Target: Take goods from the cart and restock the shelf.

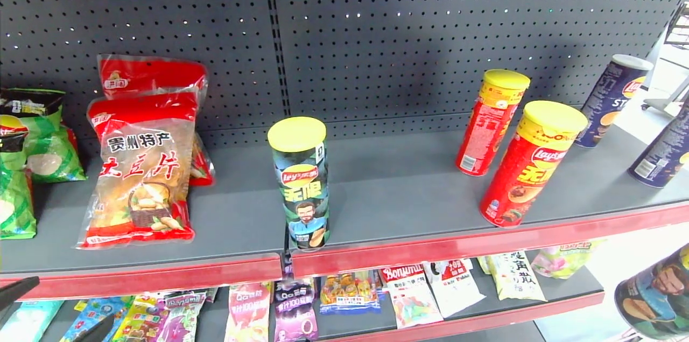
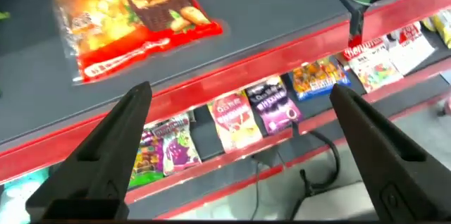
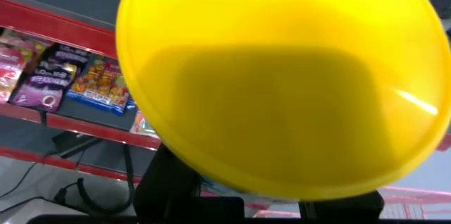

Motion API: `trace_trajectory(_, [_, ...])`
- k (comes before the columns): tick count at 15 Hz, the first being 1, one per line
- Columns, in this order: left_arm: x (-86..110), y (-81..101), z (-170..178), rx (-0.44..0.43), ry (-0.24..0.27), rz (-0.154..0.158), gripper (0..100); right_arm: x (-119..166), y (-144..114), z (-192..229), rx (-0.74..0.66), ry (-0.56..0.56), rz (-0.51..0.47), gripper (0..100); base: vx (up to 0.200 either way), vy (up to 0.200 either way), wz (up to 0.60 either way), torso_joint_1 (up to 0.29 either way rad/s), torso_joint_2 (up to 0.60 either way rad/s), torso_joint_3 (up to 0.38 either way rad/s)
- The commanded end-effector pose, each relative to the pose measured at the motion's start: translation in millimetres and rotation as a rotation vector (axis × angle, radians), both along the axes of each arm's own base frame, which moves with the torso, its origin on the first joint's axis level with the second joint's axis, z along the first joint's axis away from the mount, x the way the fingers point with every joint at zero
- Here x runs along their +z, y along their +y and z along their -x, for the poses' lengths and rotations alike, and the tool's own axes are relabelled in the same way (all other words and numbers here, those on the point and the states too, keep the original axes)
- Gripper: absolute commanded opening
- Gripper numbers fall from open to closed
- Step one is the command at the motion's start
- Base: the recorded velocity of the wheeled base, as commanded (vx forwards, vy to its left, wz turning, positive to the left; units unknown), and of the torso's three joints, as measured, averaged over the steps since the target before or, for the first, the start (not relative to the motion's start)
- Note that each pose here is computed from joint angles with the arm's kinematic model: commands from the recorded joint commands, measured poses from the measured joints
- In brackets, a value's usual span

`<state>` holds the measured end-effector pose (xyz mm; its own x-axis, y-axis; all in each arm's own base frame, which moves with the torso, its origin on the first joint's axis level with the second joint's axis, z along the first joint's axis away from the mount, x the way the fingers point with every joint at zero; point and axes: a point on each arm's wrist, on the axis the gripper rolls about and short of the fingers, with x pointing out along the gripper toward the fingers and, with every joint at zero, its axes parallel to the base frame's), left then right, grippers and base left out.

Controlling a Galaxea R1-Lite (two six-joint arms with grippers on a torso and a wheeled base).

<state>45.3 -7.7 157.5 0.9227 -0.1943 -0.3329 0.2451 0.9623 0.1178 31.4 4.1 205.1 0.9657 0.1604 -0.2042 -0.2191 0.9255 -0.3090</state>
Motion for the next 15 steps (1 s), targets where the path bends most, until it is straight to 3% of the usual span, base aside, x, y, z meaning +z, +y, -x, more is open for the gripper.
trace_trajectory(1, [0.5, 0.5, 4, 0.001, -0.021, 0.002, 100, 2, 0, 4, 0.006, -0.023, -0.003, 0, 0.000, 0.000, 0.00, 0.000, 0.00, 0.000])
trace_trajectory(9, [0.1, 1.4, 2, 0.038, -0.020, -0.036, 100, -4, 2, 2, 0.068, 0.011, -0.059, 0, 0.000, 0.000, 0.52, 0.001, 0.00, 0.003])
trace_trajectory(15, [-8.7, 2.6, 13, 0.031, -0.046, -0.020, 100, 26, 9, -42, 0.191, 0.082, -0.075, 0, 0.000, 0.000, 0.00, 0.000, 0.00, 0.000])
